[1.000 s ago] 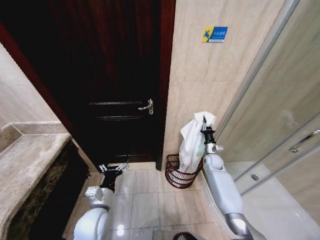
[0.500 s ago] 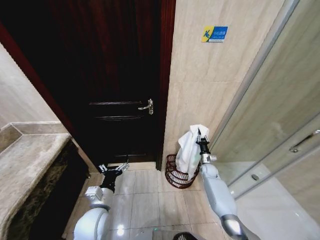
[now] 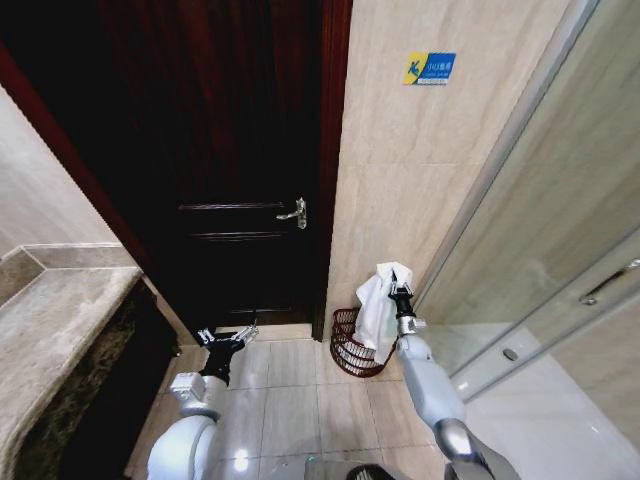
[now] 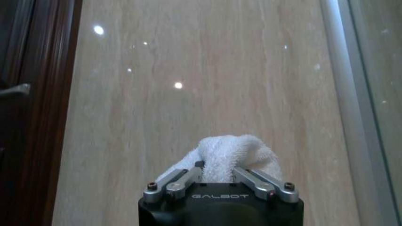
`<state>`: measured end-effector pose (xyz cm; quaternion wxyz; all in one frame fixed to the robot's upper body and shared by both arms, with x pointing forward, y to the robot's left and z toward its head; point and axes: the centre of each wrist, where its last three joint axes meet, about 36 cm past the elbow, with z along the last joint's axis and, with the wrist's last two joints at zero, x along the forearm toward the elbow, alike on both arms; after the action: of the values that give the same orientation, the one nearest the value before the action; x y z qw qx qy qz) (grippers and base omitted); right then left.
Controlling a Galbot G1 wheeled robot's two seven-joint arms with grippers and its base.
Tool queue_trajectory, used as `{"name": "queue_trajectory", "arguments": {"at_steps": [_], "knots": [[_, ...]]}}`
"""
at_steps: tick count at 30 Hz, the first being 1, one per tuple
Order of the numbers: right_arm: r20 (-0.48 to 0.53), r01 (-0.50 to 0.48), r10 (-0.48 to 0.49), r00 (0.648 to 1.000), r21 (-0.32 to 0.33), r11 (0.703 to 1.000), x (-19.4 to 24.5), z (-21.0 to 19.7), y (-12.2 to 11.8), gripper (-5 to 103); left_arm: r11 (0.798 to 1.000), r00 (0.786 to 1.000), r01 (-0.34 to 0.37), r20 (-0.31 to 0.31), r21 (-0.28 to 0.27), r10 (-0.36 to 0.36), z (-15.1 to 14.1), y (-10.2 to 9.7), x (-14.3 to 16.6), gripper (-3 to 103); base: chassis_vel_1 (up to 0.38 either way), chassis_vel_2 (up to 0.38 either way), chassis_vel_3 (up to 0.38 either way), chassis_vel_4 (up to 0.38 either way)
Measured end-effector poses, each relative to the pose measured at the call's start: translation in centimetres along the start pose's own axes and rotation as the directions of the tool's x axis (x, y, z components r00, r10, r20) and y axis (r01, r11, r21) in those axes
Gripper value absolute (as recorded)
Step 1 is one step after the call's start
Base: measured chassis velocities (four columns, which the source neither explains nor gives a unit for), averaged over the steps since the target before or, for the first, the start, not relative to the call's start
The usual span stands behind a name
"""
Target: Discard the used towel into the hamper.
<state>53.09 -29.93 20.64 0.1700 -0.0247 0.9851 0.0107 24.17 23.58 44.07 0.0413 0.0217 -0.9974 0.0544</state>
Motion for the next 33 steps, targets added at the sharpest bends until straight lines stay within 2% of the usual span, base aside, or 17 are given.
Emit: {"name": "queue_trajectory", "arguments": {"at_steps": [5, 8, 14, 20, 26, 33], "knots": [[-0.058, 0.006, -0.006, 0.998, 0.003, 1.000, 1.1, 2.0, -0.2, 8, 1.000, 1.000, 0.000, 0.000, 0.000, 0.000, 0.0, 0.0, 0.0, 100, 0.000, 0.000, 0.000, 0.000], [-0.096, 0.026, -0.027, 0.995, -0.006, 1.000, 2.5, 3.0, 0.6, 8, 1.000, 1.000, 0.000, 0.000, 0.000, 0.000, 0.0, 0.0, 0.0, 100, 0.000, 0.000, 0.000, 0.000], [-0.136, 0.058, -0.059, 0.989, -0.014, 0.998, 4.3, 3.8, 1.6, 8, 1.000, 1.000, 0.000, 0.000, 0.000, 0.000, 0.0, 0.0, 0.0, 100, 0.000, 0.000, 0.000, 0.000], [-0.195, 0.054, -0.056, 0.979, -0.018, 0.998, 6.1, 4.3, 1.2, 8, 1.000, 1.000, 0.000, 0.000, 0.000, 0.000, 0.0, 0.0, 0.0, 100, 0.000, 0.000, 0.000, 0.000], [-0.172, 0.037, -0.037, 0.984, -0.004, 0.999, 6.3, 3.9, 0.5, 8, 1.000, 1.000, 0.000, 0.000, 0.000, 0.000, 0.0, 0.0, 0.0, 100, 0.000, 0.000, 0.000, 0.000], [-0.172, 0.066, -0.064, 0.983, 0.006, 0.998, 6.8, 3.7, -0.1, 8, 1.000, 1.000, 0.000, 0.000, 0.000, 0.000, 0.0, 0.0, 0.0, 100, 0.000, 0.000, 0.000, 0.000]]}}
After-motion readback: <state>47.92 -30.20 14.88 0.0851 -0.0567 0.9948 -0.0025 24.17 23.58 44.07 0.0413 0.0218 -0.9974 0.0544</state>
